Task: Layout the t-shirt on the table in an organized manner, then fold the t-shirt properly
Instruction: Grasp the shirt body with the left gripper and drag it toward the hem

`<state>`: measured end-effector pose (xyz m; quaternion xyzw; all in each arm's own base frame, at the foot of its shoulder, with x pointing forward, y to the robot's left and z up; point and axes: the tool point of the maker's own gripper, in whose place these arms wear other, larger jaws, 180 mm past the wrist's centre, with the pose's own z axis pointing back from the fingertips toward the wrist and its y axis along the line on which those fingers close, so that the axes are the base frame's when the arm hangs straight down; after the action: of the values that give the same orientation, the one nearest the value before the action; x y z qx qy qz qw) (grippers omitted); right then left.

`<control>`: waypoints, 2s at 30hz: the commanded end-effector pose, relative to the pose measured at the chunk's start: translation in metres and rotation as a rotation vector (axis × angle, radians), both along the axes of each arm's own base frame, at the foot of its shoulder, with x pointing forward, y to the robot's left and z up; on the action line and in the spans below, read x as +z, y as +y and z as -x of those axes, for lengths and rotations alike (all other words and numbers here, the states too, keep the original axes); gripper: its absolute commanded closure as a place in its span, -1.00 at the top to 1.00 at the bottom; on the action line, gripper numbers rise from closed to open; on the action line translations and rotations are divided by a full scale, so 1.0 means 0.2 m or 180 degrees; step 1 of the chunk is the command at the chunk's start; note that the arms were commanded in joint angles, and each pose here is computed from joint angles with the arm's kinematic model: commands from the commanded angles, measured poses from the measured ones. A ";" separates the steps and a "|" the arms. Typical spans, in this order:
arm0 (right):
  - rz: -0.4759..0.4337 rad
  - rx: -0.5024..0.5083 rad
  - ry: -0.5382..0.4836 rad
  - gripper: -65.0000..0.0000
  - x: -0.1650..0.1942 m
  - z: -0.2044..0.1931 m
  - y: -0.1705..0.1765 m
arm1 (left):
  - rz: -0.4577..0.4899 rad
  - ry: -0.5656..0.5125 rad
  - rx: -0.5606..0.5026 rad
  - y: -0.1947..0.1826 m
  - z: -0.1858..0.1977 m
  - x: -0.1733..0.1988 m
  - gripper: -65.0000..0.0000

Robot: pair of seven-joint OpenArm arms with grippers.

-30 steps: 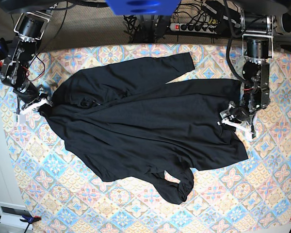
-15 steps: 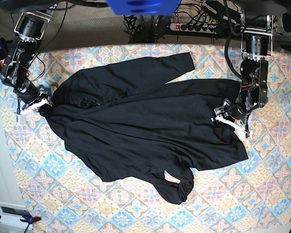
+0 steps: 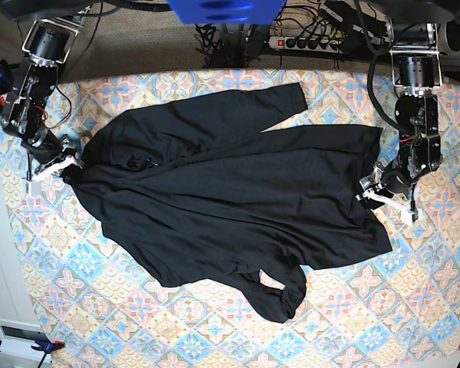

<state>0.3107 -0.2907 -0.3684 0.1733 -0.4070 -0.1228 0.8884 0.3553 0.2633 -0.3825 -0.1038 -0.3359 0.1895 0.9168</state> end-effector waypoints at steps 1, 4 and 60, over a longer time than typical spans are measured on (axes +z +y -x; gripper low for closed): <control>0.0041 -0.0008 -0.0183 -1.00 0.09 -0.05 -0.03 | 0.0010 -0.0129 0.0012 0.00 -0.06 0.06 0.05; 0.0041 -0.0006 -0.0178 -1.00 0.09 -0.05 -0.03 | 0.0126 -0.0097 0.0048 -0.05 -0.09 0.02 0.05; 0.0051 -0.0023 -0.0194 -1.00 0.09 -0.05 -0.04 | -0.0427 -0.1440 0.0802 0.29 -0.82 0.82 -0.86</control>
<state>0.3114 -0.2880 -0.3679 0.1813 -0.4090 -0.1235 0.8857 0.5103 0.3081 -0.2550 -0.0521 -0.5132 0.2534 0.8184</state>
